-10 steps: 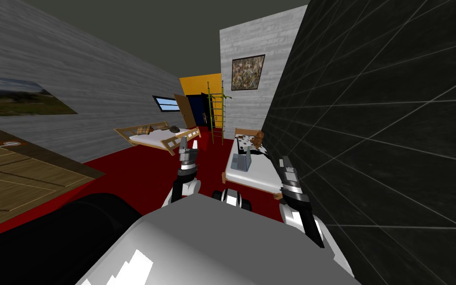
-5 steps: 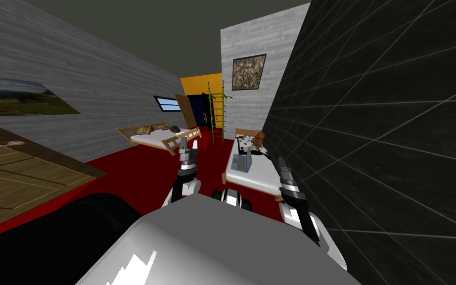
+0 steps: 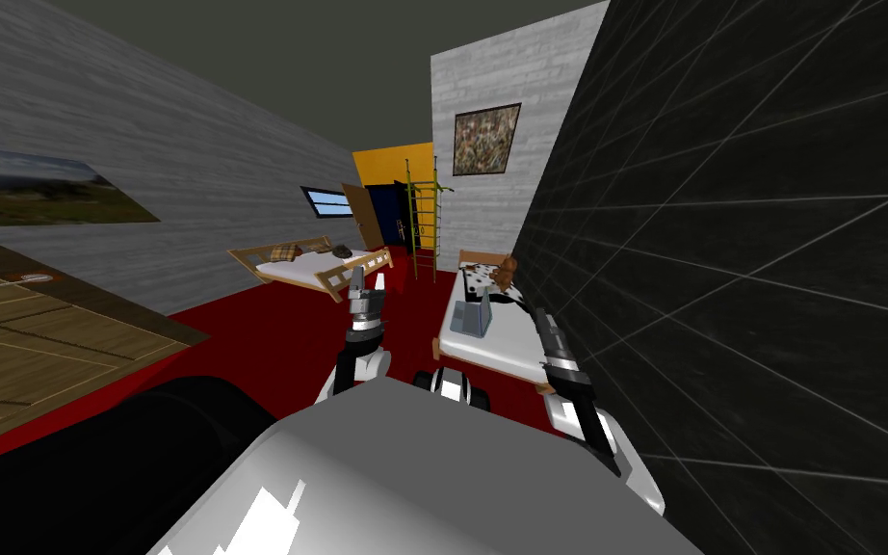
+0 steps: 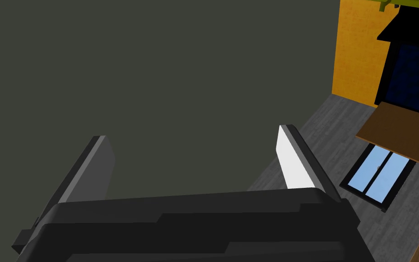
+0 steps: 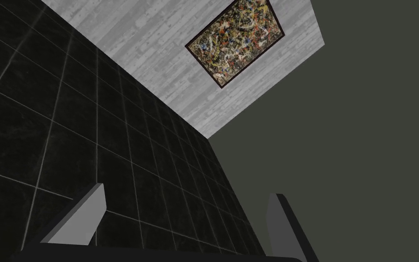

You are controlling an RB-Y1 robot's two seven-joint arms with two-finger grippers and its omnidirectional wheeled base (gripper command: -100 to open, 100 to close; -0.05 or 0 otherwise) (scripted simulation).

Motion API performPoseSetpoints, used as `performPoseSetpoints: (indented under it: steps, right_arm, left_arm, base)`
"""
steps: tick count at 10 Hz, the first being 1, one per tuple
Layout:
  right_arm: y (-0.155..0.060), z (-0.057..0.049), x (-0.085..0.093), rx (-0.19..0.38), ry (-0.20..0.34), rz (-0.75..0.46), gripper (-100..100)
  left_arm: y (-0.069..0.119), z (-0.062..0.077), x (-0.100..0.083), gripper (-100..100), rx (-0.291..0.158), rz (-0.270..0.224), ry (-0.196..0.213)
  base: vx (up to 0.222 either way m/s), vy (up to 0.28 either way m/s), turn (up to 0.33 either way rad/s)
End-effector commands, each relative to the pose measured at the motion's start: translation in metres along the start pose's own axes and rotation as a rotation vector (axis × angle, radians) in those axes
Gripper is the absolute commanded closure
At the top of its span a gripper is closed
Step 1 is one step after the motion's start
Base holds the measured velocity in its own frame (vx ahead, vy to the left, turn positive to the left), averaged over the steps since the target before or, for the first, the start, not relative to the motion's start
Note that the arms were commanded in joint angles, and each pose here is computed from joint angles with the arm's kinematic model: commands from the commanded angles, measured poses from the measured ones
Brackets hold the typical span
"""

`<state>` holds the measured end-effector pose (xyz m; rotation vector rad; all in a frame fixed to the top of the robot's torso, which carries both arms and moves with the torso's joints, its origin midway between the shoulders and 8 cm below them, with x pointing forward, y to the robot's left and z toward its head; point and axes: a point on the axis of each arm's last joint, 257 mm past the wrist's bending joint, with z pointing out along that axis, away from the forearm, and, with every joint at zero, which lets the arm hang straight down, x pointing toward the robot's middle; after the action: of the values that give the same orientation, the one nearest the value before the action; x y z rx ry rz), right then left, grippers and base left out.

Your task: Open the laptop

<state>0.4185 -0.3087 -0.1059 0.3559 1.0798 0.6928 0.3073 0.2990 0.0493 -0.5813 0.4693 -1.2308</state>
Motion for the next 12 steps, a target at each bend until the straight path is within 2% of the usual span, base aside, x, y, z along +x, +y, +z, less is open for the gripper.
performPoseSetpoints:
  steps: [1, 2, 3, 7, 8, 9, 10, 12]
  right_arm:
    - [-0.016, -0.001, 0.008, 0.020, 0.017, -0.093, -100]
    - [-0.016, -0.001, 0.008, 0.020, 0.017, -0.105, -100]
    - [-0.029, -0.002, 0.014, 0.038, 0.032, -0.154, -100]
    - [-0.043, -0.003, 0.021, 0.057, 0.051, -0.258, -100]
    - [-0.057, -0.005, 0.028, 0.076, 0.070, -0.307, -100]
    - [-0.057, -0.005, 0.028, 0.075, 0.071, -0.334, -100]
    - [-0.068, -0.005, 0.033, 0.087, 0.085, -0.372, -100]
    - [-0.072, -0.007, 0.035, 0.093, 0.093, -0.410, -100]
  left_arm:
    - [0.000, 0.000, 0.000, 0, 0.000, 0.000, 0.000]
    - [0.000, 0.000, 0.000, 0, 0.000, 0.000, 0.000]
    - [0.000, 0.000, 0.000, 0, 0.000, 0.000, 0.000]
    - [0.000, 0.000, 0.000, 0, 0.000, 0.000, 0.000]
    - [0.000, 0.000, 0.000, 0, 0.000, 0.000, 0.000]
    - [0.000, 0.000, 0.000, 0, 0.000, 0.000, 0.000]
    - [0.000, 0.000, 0.000, 0, 0.000, 0.000, 0.000]
    - [0.000, 0.000, 0.000, 0, 0.000, 0.000, 0.000]
  base:
    - [0.023, 0.000, 0.012]
    - [0.013, 0.001, -0.003]
    - [0.020, -0.001, 0.020]
    - [0.023, 0.001, 0.014]
    - [0.021, 0.004, 0.023]
    - [0.022, 0.002, 0.019]
    - [0.027, 0.001, 0.025]
    - [0.019, -0.003, 0.005]
